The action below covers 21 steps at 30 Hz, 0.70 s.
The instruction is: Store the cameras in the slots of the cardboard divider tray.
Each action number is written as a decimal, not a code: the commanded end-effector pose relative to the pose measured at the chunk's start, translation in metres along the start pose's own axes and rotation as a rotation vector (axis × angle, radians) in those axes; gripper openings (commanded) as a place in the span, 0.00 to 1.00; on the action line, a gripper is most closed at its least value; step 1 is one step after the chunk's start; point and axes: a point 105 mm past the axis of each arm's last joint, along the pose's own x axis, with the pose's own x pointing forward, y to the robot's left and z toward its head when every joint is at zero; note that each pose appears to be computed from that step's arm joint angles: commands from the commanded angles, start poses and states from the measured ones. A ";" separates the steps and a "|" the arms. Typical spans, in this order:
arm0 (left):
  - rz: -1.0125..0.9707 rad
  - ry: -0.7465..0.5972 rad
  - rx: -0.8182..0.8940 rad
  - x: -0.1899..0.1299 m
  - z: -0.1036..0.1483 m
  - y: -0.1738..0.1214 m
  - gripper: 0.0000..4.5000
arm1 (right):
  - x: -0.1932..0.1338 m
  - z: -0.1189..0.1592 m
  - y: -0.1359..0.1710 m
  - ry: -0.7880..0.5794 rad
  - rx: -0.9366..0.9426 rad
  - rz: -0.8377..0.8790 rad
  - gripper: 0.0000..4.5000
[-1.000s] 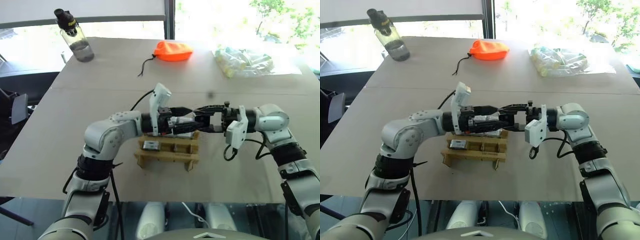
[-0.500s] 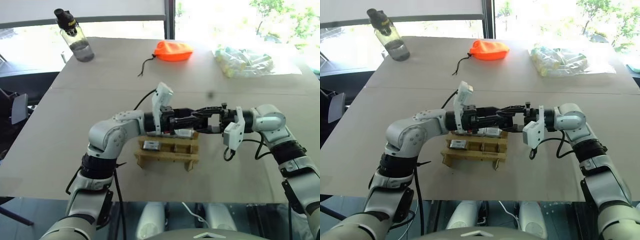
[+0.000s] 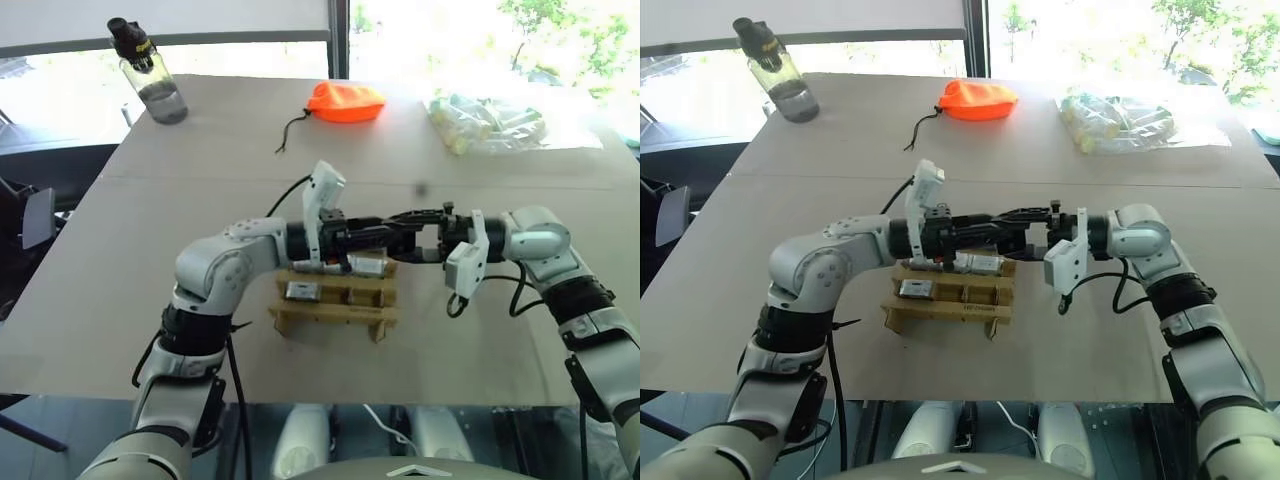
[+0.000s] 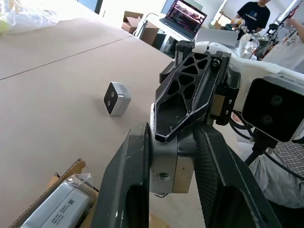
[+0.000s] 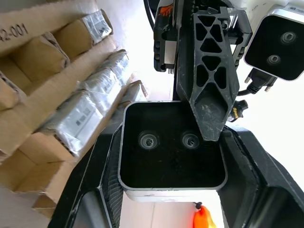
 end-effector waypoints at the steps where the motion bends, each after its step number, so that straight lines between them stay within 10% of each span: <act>1: -0.039 -0.019 -0.004 0.000 0.006 -0.008 0.16 | -0.012 -0.003 -0.019 0.036 -0.048 -0.064 0.45; 5: -0.043 -0.014 -0.017 0.001 0.005 -0.009 0.16 | -0.010 -0.003 -0.018 0.031 -0.033 -0.059 0.45; 10: -0.035 -0.014 -0.012 0.001 0.005 -0.008 0.16 | -0.010 -0.003 -0.019 0.030 -0.022 -0.055 0.98; 15: -0.035 -0.023 -0.014 0.000 0.007 -0.008 0.16 | -0.011 -0.006 -0.020 0.041 0.004 -0.092 0.99; 21: -0.014 -0.024 -0.002 -0.006 0.008 -0.005 0.16 | -0.045 -0.030 -0.019 0.113 0.491 -0.416 0.99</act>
